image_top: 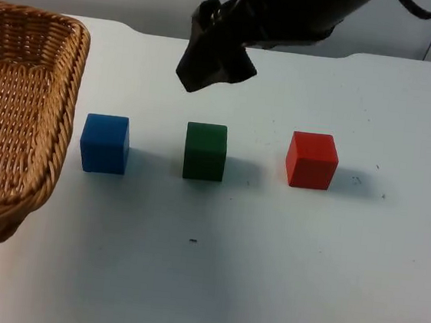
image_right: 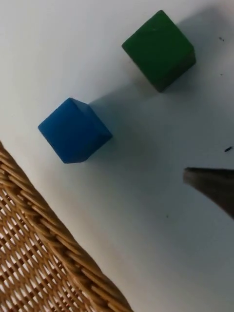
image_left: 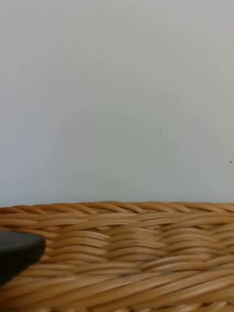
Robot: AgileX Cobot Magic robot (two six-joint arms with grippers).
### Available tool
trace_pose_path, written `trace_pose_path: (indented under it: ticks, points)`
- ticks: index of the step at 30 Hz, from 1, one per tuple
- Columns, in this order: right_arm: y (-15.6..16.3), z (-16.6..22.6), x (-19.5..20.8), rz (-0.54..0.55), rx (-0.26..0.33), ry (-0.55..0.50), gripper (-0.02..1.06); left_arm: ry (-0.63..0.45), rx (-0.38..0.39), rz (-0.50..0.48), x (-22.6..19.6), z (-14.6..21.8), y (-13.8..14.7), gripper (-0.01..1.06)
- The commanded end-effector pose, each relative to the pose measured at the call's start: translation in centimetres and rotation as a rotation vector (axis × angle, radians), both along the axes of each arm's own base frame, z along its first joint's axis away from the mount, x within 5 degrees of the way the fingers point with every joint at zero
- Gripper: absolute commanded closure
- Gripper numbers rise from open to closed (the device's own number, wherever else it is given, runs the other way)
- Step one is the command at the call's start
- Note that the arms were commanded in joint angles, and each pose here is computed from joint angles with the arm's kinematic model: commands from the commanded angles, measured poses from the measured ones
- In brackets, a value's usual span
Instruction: Pick up the basket with the left hand and place the blue cube into the basket with the right hand.
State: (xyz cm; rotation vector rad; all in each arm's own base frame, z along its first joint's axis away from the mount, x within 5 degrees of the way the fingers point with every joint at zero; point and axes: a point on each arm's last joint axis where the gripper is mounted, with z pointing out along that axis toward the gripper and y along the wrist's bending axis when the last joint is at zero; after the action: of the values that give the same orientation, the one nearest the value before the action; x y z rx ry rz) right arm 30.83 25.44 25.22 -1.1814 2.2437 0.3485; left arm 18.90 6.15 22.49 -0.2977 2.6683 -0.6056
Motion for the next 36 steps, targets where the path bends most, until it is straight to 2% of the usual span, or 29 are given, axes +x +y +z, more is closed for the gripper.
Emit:
trace_pose_path:
  ticks: [1,12,19,26,30,36]
  points:
    - [0.5,-0.2,0.5,0.017,0.002,-0.028,0.00,-0.015,-0.014,0.004,-0.1,0.4,-0.1,1.05]
    - [2.5,-2.3,2.7,0.049,-0.004,-0.016,0.00,0.001,0.048,0.008,0.1,-0.2,0.5,1.05]
    - [4.1,-4.3,3.8,0.119,0.034,0.001,0.00,0.030,0.041,-0.001,0.8,-1.5,1.1,1.05]
    - [5.3,-6.4,4.7,0.147,0.017,0.005,0.00,0.008,0.061,0.001,1.4,-0.8,1.7,1.05]
    - [6.4,-7.7,5.3,0.173,0.005,-0.001,0.00,-0.015,0.032,0.065,1.3,-0.1,2.9,1.05]
    - [7.2,-9.0,6.1,0.181,0.011,-0.015,0.00,-0.017,0.024,0.057,1.3,-0.1,2.8,1.05]
